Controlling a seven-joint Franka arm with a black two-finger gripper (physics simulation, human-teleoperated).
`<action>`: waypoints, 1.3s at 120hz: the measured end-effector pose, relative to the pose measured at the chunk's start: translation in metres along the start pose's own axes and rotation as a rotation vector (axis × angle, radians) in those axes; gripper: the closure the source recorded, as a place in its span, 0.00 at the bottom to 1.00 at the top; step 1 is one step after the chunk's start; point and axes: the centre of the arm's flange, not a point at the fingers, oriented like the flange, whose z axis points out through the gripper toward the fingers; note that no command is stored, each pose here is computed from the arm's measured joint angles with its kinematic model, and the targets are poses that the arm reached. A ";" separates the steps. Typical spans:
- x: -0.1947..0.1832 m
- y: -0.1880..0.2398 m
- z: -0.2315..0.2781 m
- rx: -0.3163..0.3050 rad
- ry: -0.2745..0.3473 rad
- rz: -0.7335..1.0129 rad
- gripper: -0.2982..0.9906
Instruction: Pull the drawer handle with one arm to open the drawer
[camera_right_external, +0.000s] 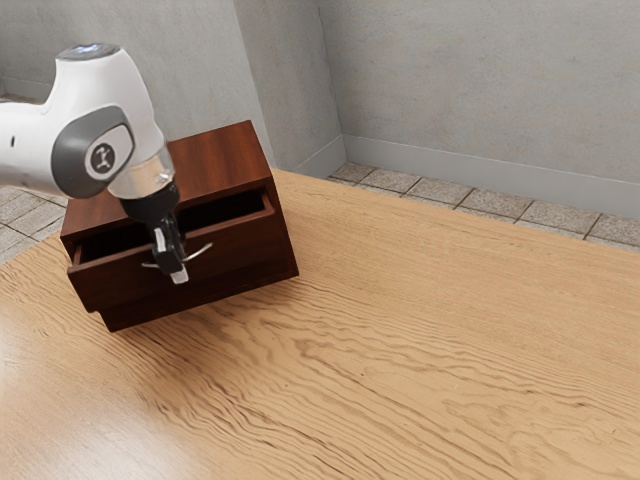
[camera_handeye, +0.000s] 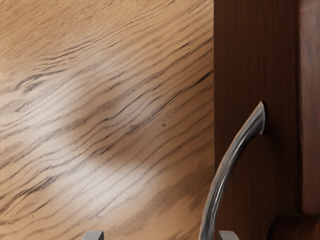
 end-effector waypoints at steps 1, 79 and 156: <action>0.000 -0.001 0.000 0.001 0.000 0.000 0.58; 0.002 -0.021 0.000 0.049 -0.015 -0.010 0.58; 0.002 -0.037 -0.001 0.093 -0.015 -0.008 0.58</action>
